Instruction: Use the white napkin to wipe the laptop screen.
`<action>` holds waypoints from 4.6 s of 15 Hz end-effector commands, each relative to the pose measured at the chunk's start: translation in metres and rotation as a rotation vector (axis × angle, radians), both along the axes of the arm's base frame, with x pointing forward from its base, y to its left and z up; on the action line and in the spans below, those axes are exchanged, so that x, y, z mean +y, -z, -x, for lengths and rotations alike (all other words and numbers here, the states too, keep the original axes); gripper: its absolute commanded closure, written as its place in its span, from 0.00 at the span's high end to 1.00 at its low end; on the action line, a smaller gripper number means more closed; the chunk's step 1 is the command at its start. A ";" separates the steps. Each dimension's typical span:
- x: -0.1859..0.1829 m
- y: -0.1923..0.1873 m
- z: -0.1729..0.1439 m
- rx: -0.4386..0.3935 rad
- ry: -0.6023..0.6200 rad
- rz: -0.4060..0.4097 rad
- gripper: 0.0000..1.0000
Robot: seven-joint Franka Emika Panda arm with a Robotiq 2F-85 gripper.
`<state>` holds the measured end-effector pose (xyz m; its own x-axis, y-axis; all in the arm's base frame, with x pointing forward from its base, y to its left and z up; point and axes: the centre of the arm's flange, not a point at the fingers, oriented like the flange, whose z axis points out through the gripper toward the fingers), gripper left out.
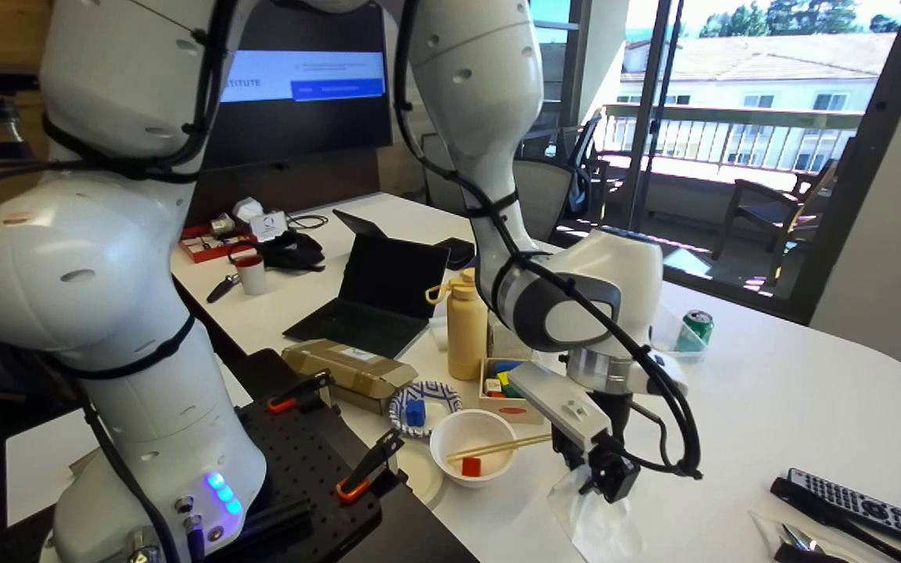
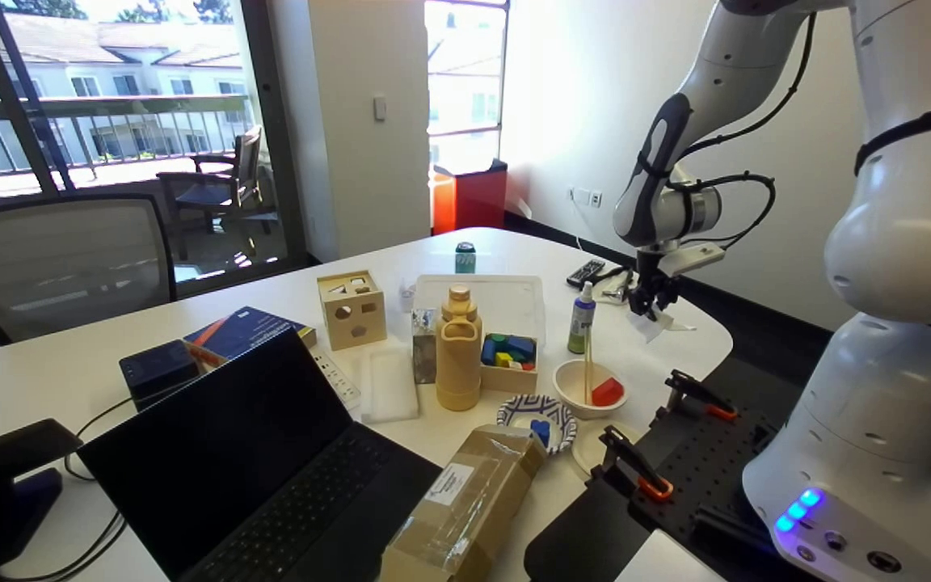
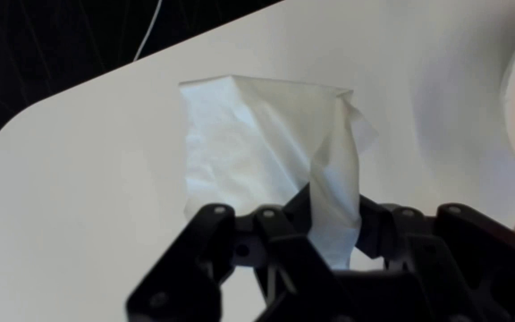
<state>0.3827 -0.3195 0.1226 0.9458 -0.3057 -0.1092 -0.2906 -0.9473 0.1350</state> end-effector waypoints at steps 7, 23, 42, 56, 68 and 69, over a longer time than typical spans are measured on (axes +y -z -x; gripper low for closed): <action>0.205 -0.086 -0.006 -0.038 -0.220 -0.031 0.03; 0.602 -0.069 -0.051 -0.251 -0.692 -0.277 0.03; 0.615 -0.029 -0.110 -0.519 -0.787 -0.256 0.03; 0.680 0.027 -0.166 -0.651 -0.918 -0.215 0.03; 0.688 0.015 -0.186 -0.774 -0.927 -0.168 0.03; 0.679 0.013 -0.184 -0.785 -0.916 -0.164 0.03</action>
